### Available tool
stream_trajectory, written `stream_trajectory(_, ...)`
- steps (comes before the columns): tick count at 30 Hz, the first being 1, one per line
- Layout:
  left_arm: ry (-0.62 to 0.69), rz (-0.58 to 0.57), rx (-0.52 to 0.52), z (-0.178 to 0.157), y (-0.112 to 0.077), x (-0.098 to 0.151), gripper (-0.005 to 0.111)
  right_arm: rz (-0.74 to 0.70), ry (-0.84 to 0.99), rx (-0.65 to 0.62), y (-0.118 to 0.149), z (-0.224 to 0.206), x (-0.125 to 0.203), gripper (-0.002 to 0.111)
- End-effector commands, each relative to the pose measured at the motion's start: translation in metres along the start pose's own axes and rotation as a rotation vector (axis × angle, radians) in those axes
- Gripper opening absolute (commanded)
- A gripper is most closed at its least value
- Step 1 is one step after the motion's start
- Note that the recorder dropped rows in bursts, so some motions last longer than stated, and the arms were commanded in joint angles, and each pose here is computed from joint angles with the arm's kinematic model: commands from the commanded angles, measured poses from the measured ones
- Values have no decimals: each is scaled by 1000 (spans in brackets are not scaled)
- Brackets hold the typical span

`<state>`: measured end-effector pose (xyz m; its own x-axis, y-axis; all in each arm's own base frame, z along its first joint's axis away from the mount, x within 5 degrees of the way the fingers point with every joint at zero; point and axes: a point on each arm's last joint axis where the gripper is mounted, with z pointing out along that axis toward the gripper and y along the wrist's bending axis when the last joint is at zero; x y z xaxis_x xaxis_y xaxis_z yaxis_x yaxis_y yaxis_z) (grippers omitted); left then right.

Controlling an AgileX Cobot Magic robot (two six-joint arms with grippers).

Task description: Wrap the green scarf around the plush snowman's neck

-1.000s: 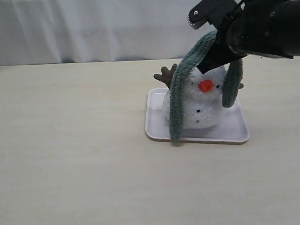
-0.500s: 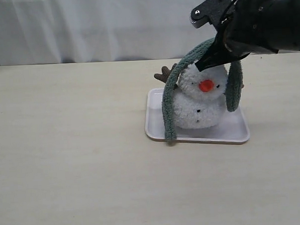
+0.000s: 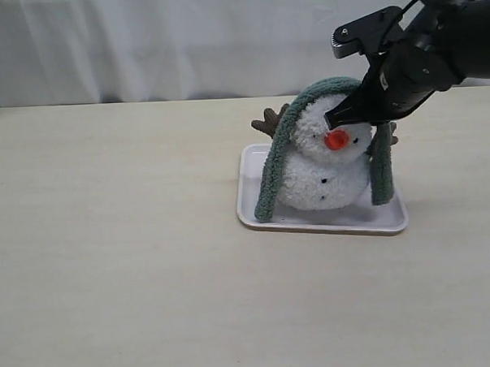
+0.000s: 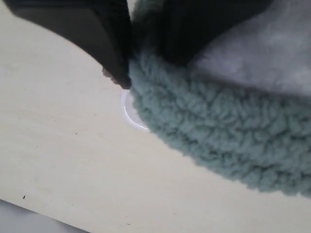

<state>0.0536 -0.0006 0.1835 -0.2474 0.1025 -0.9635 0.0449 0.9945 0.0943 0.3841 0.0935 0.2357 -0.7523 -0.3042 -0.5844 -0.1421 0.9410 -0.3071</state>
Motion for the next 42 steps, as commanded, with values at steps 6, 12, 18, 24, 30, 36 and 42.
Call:
stream_trajectory(6,-9,-2,1,0,0,0,0,-26,53,11,-7,-11,3,37)
stream_trajectory(12,-9,-2,1,0,0,0,0,-64,80,-79,-6,-31,4,37)
stream_trajectory(18,-9,-2,1,0,0,0,0,-72,55,-183,-5,-56,1,37)
stream_trajectory(24,-9,-2,1,0,0,0,0,-60,-21,-235,-6,-72,-8,12)
stream_trajectory(30,-9,-2,1,0,0,0,0,-34,-60,-248,-6,-73,-30,4)
stream_trajectory(36,-9,-2,1,0,0,0,0,-42,35,-249,2,-45,-45,4)
stream_trajectory(42,-9,-2,1,0,0,0,0,-38,-34,-244,15,-7,-55,4)
